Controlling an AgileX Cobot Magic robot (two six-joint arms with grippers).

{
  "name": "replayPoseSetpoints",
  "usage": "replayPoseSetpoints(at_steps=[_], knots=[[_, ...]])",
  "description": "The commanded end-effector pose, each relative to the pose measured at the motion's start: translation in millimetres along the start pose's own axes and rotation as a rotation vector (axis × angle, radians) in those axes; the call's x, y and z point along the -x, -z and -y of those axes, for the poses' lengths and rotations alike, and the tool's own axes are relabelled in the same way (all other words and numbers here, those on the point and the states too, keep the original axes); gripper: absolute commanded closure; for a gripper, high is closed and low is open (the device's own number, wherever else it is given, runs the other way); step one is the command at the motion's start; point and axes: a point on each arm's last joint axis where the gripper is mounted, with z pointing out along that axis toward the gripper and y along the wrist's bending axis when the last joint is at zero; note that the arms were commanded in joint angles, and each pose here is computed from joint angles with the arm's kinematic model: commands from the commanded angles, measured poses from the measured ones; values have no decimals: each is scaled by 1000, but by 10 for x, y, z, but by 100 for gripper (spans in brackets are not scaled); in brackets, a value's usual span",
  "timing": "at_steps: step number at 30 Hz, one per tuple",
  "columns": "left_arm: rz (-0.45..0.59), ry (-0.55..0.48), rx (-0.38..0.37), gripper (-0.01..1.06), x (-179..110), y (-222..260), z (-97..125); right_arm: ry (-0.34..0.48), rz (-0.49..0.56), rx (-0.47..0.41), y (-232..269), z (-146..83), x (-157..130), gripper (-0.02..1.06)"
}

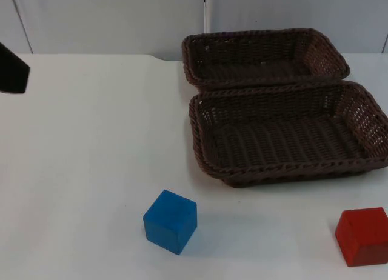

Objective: Pick up one cube with the left hand and place it into the upper basket. Pick up one cube with the right hand and place it into the lower basket.

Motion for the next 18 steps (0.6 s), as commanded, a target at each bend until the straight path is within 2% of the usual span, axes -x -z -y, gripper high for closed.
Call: replayPoseSetpoints(at_steps=[1,6,18], knots=[[16,-9,-24,0,32,-12,47,-2,10,-4,5,0,2,-1],[26,-40,-43,0,71,-95,113,-2,10,-4,5,0,2,-1],[-75,-110,-58,0,215,-411,144,-2,10,-4,5,0,2,-1]])
